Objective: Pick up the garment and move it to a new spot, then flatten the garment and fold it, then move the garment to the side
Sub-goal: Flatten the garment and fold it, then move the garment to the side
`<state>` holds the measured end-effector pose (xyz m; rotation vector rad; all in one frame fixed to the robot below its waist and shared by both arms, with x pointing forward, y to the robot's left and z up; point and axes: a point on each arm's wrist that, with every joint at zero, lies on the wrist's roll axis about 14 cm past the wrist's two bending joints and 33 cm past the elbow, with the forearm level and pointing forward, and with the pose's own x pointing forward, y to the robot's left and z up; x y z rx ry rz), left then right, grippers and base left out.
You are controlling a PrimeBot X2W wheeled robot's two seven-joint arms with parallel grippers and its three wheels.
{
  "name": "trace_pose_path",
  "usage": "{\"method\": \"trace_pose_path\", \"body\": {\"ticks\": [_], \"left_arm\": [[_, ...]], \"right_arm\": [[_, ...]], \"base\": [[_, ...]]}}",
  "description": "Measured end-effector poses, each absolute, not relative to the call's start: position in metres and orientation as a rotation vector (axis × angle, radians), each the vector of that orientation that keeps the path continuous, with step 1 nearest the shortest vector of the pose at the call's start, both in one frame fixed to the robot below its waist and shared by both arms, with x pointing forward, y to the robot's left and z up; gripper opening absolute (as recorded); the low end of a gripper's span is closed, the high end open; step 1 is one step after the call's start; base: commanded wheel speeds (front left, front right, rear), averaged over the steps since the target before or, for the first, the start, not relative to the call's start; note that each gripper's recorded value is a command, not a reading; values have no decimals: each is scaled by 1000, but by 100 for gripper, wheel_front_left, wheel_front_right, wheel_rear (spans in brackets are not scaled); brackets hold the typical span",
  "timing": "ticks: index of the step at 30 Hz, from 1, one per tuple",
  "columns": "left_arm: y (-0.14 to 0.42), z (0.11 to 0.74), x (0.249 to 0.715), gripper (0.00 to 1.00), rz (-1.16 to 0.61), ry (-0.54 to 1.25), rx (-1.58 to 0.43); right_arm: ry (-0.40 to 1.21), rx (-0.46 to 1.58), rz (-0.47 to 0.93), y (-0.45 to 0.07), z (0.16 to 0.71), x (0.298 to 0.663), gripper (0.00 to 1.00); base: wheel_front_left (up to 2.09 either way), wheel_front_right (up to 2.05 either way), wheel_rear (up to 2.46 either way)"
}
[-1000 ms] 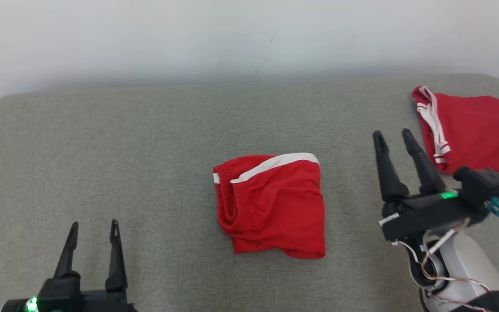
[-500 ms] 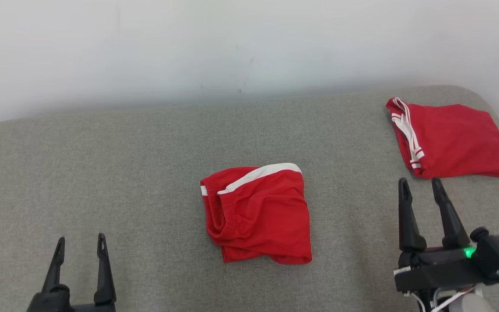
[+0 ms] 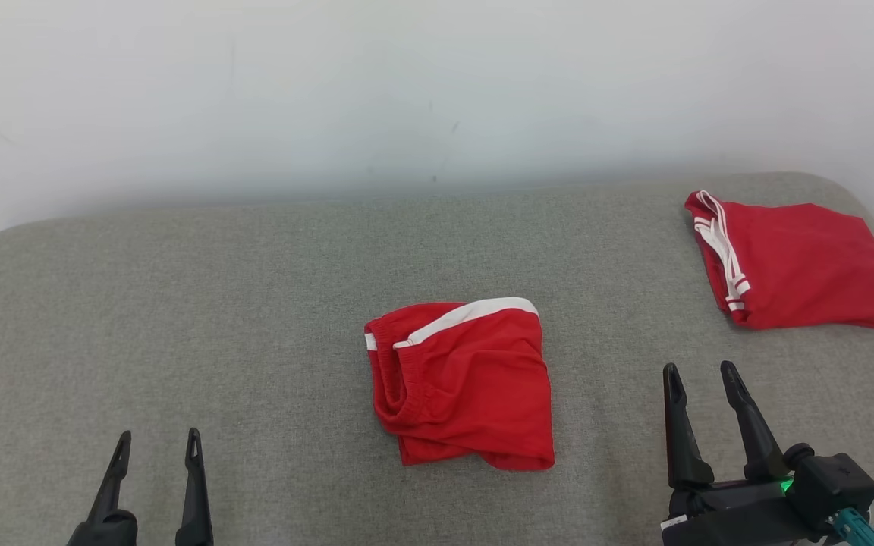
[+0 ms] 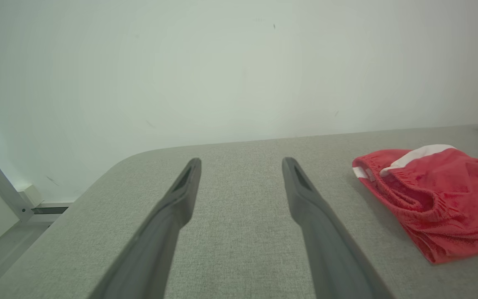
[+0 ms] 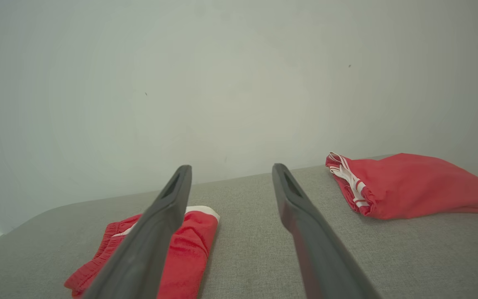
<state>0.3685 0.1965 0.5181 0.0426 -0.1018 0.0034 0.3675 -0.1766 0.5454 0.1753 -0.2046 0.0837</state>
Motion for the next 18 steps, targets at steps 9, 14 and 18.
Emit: {"method": "trace_pose_path", "body": {"ticks": [9, 14, 18], "left_arm": [[195, 518, 365, 100, -15, -93, 60], [197, 518, 364, 100, -10, -89, 67], [198, 519, 364, 100, -7, -86, 69]], "right_arm": [[-192, 162, 96, -171, 542, 369, 100], [-179, 158, 96, -170, 538, 370, 100], [-173, 153, 97, -169, 537, 370, 100]], "base": [[0, 0, 0], [0, 0, 0], [0, 0, 0]]}}
